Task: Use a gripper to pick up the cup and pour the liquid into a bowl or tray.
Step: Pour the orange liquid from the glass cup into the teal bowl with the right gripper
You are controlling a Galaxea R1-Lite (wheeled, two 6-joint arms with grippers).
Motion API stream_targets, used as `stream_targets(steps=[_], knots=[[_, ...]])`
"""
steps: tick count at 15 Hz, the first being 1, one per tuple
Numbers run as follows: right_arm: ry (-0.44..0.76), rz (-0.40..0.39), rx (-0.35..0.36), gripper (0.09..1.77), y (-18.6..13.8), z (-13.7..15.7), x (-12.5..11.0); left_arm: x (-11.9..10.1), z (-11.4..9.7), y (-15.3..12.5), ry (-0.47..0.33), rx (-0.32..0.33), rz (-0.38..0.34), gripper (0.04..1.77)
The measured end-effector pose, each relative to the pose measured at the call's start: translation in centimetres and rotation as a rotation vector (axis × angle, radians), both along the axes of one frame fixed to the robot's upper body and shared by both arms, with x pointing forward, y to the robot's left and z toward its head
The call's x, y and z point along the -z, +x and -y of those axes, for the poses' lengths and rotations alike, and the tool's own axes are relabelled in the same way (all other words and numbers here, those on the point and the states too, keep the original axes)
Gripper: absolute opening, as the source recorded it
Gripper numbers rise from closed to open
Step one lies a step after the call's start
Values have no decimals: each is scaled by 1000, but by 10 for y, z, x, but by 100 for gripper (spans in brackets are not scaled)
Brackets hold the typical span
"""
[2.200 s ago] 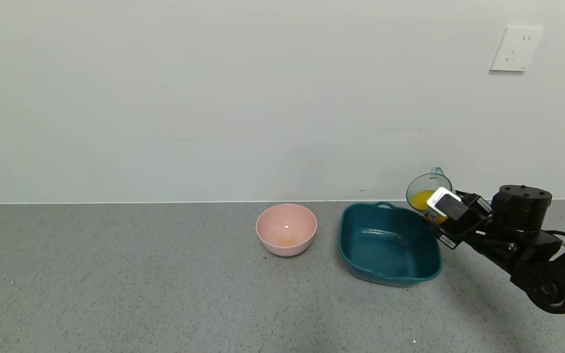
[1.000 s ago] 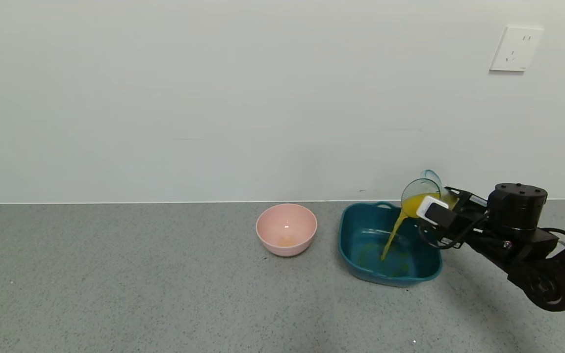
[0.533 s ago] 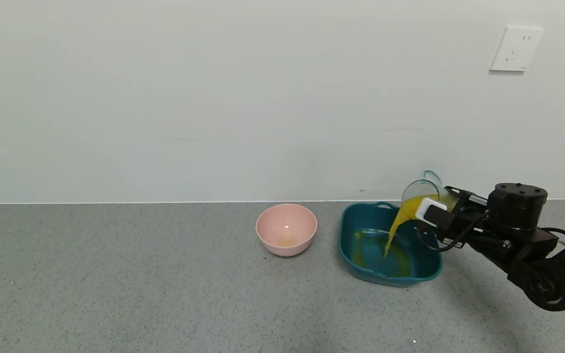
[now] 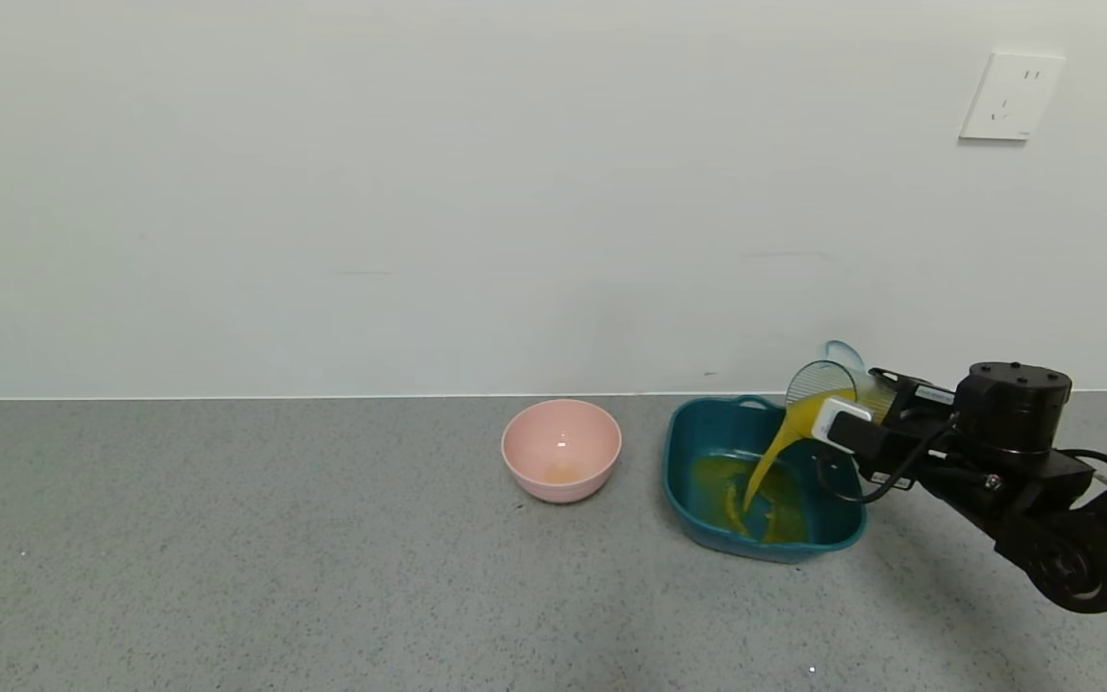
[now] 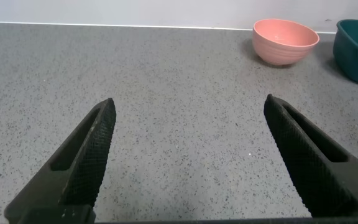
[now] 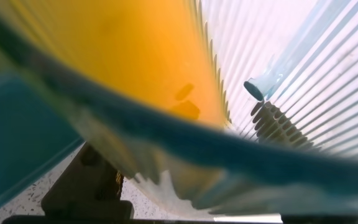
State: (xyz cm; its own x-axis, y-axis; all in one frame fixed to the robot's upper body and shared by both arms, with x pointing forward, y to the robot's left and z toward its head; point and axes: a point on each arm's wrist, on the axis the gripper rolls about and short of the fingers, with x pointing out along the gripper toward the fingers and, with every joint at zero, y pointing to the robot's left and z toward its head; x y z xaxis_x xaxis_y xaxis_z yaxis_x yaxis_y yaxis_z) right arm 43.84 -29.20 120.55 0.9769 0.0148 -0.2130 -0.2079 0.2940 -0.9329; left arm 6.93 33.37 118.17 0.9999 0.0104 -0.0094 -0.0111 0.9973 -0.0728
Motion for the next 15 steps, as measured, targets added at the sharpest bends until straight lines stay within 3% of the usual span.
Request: stream_targets(steps=[15], knots=[[-219, 15, -16, 133, -5, 2, -7, 0, 0, 0, 0, 0, 0, 172]])
